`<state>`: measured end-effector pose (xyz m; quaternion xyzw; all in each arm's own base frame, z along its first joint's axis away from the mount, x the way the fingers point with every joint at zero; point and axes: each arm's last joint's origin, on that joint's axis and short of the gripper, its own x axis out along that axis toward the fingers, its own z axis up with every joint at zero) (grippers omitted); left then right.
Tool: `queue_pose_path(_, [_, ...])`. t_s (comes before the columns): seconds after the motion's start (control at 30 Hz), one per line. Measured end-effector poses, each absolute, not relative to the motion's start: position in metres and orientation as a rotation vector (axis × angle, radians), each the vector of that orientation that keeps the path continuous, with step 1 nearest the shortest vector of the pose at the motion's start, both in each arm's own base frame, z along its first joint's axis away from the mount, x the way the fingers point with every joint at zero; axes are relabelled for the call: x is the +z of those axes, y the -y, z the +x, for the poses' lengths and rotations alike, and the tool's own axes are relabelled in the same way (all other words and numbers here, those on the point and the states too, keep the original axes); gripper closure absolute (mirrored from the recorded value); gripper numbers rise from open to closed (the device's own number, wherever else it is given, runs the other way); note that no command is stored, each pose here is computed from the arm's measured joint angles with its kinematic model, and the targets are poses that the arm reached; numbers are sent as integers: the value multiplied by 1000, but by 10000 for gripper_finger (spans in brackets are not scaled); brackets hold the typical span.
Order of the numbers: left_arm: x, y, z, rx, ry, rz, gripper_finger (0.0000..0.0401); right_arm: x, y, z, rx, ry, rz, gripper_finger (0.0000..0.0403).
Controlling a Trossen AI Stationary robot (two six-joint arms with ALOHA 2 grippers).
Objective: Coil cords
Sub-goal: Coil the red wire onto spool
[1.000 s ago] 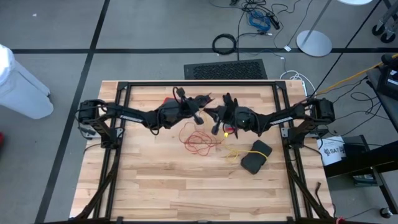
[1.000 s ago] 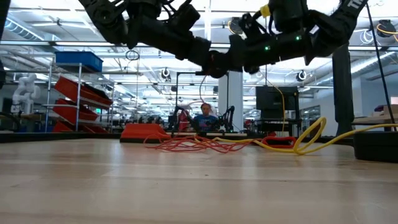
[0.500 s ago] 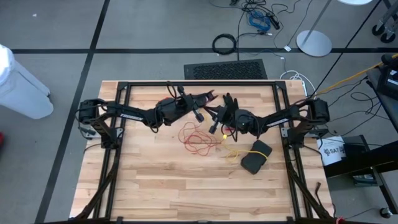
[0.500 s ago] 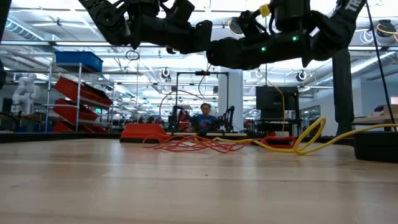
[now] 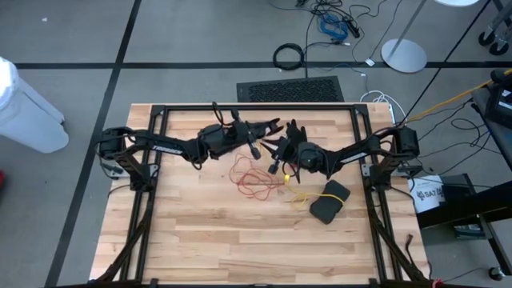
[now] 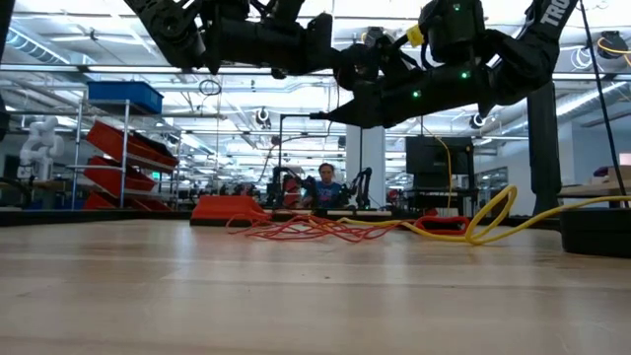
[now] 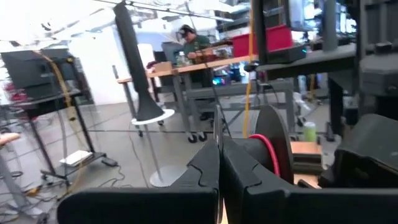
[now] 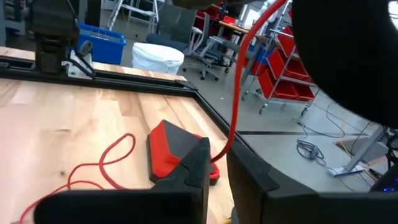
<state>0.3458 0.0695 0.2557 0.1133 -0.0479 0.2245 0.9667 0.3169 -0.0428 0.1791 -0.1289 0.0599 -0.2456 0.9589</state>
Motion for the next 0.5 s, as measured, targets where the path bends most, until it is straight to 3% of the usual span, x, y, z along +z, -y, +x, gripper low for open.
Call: queue_pose_path(0.5, [281, -63, 329, 379, 132, 237, 401, 179, 43, 317, -449, -115, -252, 364])
